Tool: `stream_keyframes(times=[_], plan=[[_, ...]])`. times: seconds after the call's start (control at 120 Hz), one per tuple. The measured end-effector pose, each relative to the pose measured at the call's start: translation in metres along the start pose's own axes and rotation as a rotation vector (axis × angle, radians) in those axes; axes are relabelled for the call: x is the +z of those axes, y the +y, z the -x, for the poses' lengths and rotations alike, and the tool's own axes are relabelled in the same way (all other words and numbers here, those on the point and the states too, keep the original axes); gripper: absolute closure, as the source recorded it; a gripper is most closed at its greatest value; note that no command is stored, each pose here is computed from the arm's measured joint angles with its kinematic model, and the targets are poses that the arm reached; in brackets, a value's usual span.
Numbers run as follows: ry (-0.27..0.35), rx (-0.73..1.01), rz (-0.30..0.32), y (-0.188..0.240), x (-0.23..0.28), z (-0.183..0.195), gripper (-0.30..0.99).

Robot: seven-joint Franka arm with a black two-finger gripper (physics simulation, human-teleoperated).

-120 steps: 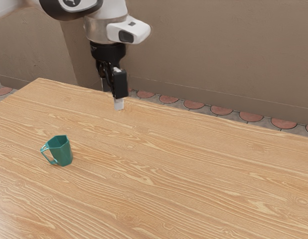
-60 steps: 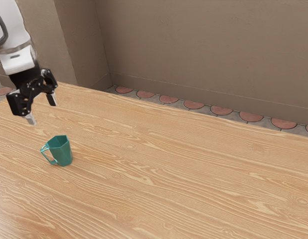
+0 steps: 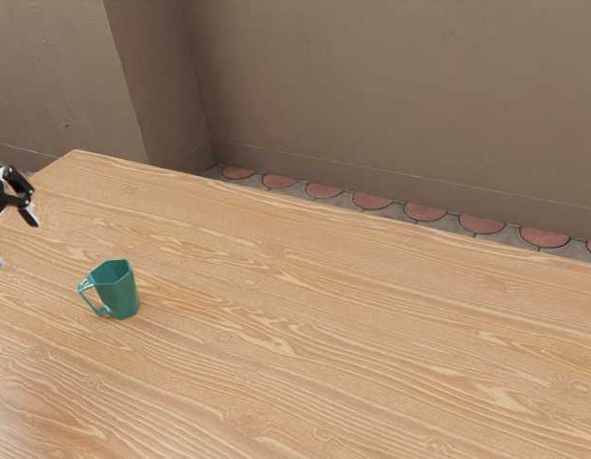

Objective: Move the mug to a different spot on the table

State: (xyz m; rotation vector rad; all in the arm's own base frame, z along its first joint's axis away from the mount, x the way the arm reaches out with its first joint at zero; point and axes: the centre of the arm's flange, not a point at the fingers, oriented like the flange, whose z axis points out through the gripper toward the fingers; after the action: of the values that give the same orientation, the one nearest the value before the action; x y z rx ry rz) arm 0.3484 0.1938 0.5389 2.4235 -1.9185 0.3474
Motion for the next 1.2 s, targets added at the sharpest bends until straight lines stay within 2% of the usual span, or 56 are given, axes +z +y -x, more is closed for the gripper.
stream_keyframes(times=[0.158, 0.242, 0.492, 0.675, 0.867, 1.2], plan=[[-0.011, -0.128, 0.06, 0.003, 0.002, 0.021, 0.0], [-0.014, -0.224, 0.103, 0.004, 0.013, 0.049, 0.0], [-0.083, -0.428, 0.201, -0.022, 0.044, 0.099, 0.0], [-0.127, -0.51, 0.238, -0.037, 0.063, 0.108, 0.0], [-0.186, -0.596, 0.274, -0.073, 0.093, 0.116, 0.0], [-0.188, -0.686, 0.284, -0.111, 0.14, 0.1, 0.0]])
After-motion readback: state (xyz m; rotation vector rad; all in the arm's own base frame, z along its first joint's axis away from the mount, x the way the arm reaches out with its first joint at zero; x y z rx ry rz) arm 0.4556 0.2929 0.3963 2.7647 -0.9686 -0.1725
